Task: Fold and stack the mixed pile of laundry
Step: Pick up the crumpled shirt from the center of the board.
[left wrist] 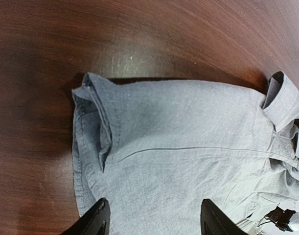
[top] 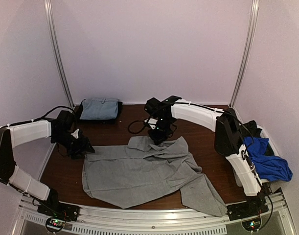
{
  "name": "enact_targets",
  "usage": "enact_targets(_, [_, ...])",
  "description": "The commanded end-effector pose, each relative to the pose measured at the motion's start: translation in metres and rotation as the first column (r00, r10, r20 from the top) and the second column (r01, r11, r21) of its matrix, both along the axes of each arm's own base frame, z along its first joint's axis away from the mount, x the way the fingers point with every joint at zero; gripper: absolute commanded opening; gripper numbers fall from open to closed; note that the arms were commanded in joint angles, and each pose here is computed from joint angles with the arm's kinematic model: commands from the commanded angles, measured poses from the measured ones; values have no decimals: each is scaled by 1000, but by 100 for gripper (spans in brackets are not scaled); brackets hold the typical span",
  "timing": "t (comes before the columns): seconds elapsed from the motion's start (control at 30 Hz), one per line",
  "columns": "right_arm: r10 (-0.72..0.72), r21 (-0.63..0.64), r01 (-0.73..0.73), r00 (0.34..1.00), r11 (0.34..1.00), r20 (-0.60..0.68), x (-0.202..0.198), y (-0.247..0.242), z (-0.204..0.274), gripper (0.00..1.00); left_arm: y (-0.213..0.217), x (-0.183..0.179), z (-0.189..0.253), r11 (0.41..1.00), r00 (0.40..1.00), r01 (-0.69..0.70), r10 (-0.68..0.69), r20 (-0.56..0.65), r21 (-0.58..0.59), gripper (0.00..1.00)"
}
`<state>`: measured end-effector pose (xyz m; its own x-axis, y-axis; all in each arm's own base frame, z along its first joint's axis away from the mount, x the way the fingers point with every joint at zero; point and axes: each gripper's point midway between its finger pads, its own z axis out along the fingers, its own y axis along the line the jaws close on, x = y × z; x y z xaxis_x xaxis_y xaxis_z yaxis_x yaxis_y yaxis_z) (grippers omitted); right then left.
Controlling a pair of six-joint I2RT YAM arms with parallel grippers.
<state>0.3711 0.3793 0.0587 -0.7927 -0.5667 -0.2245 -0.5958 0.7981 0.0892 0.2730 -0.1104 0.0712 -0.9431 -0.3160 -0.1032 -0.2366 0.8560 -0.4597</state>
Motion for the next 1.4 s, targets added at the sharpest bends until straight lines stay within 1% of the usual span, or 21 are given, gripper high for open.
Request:
enact_targets(0.0, [-108,109,96,988,989,106,25,-8,62,0,-3,7,-6,1000,1000,-15,15,11,-13,63])
enact_targets(0.07, [-132,159,114,985,981,111,28,-8,75,0,-4,5,-11,1000,1000,-14,14,3,-21,61])
enact_targets(0.17, [-156,257,130,984,958,83,27,-4,91,0,-8,8,-14,999,1000,-16,17,20,-46,61])
enact_targets(0.23, [-170,301,141,983,943,74,29,-3,100,0,-8,9,-19,999,1000,-21,22,18,-44,61])
enact_targets(0.3, [-178,317,148,982,937,68,30,-4,104,0,-7,8,-28,999,1000,-29,29,-4,-37,62])
enact_targets(0.5, [-181,337,149,981,930,66,29,-7,115,0,-8,13,-47,998,999,-48,47,-19,-39,62])
enact_targets(0.57, [-192,345,157,979,925,70,31,-11,120,0,-9,18,-48,998,999,-51,51,-8,-47,62])
enact_targets(0.7, [-227,380,183,971,907,72,32,-22,137,0,-12,29,-41,996,997,-58,60,38,-68,59])
enact_targets(0.73, [-239,391,192,968,900,72,33,-26,141,0,-12,31,-39,996,997,-59,63,46,-69,57])
enact_targets(0.8, [-264,431,210,962,877,68,36,-34,153,0,-12,34,-37,996,996,-59,63,61,-68,51])
enact_targets(0.97, [-306,498,240,950,833,54,38,-50,174,0,-14,47,-25,995,991,-55,65,118,-82,30])
enact_targets(1.07, [-317,509,249,947,824,50,38,-56,179,0,-16,57,-15,995,986,-50,63,155,-87,21])
enact_targets(1.17, [-320,512,250,946,822,51,37,-60,183,0,-15,65,-11,996,985,-46,57,166,-71,12])
enact_targets(1.23, [-329,519,253,943,816,57,38,-65,187,0,-16,70,-9,997,984,-38,49,169,-68,2])
enact_targets(1.27, [-337,522,257,940,813,62,39,-69,191,0,-16,71,-8,997,985,-36,46,168,-67,0])
enact_targets(1.37, [-396,544,285,913,789,95,46,-93,213,0,-15,77,10,997,979,-41,53,196,-68,0])
